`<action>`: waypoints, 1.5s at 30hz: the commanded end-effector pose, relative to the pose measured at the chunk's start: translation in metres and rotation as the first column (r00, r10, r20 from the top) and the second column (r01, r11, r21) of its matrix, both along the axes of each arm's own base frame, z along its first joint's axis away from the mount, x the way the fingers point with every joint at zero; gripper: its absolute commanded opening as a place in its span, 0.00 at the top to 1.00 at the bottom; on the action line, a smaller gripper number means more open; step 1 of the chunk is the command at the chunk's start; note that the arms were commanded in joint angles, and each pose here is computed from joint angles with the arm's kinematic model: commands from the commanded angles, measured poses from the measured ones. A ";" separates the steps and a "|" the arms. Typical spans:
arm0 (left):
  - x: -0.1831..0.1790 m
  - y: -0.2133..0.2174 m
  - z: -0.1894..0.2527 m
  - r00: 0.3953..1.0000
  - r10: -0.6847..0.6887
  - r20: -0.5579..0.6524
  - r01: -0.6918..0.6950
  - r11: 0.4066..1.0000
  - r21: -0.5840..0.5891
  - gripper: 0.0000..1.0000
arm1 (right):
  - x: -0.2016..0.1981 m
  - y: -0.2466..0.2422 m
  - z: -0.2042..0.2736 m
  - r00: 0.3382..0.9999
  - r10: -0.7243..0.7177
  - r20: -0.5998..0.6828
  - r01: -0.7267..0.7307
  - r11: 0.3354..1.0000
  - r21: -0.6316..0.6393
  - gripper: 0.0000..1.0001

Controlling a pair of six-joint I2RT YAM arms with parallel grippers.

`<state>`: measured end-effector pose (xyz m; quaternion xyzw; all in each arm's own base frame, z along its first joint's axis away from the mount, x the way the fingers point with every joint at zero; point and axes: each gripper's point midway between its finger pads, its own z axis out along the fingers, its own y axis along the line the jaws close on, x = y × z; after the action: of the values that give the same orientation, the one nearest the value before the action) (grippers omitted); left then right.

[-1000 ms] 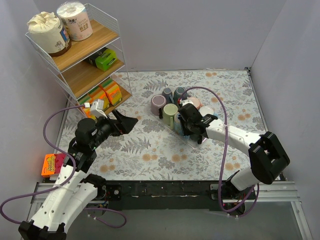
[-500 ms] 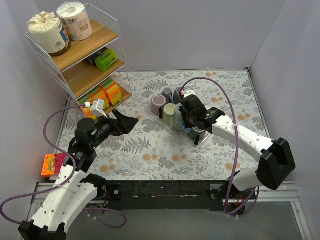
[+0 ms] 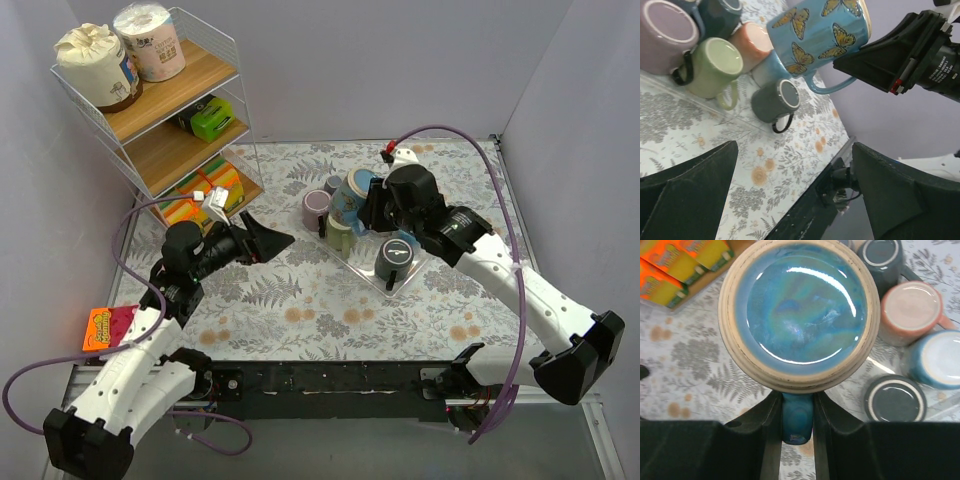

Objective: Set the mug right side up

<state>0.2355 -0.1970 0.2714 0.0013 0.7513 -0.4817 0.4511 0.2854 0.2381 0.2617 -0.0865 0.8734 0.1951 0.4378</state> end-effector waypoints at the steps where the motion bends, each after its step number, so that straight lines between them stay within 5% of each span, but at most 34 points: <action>1: -0.013 -0.022 0.049 0.984 -0.153 0.089 0.163 0.979 -0.125 0.02 | 0.006 0.032 0.113 0.981 -0.006 0.193 -0.068 0.923 0.378 0.99; 12: -0.014 -0.043 0.087 0.951 -0.280 0.131 0.309 0.885 -0.348 0.02 | -0.008 0.087 0.150 0.969 0.145 0.198 -0.242 0.693 0.679 0.99; 18: 0.006 -0.037 0.081 0.981 -0.175 0.080 0.193 0.894 -0.404 0.02 | -0.015 0.098 0.147 0.968 0.190 0.167 -0.245 0.545 0.801 0.99; 25: 0.018 -0.040 0.071 0.990 -0.138 0.034 0.139 0.892 -0.431 0.08 | -0.021 0.102 0.150 0.961 0.222 0.164 -0.253 0.469 0.846 0.99; 34: 0.023 -0.014 0.059 0.998 0.070 -0.003 -0.066 0.933 -0.354 0.02 | -0.016 0.100 0.168 0.955 0.189 0.227 -0.292 0.491 0.821 0.99; 45: 0.019 -0.037 0.052 0.997 -0.076 -0.012 0.064 0.910 -0.409 0.05 | -0.028 0.109 0.172 0.931 0.265 0.251 -0.340 0.375 0.863 0.99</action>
<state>0.2592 -0.2292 0.3168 -0.0884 0.6513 -0.6286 0.4158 0.2751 0.3507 0.3384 0.0348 0.7156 0.6028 0.3511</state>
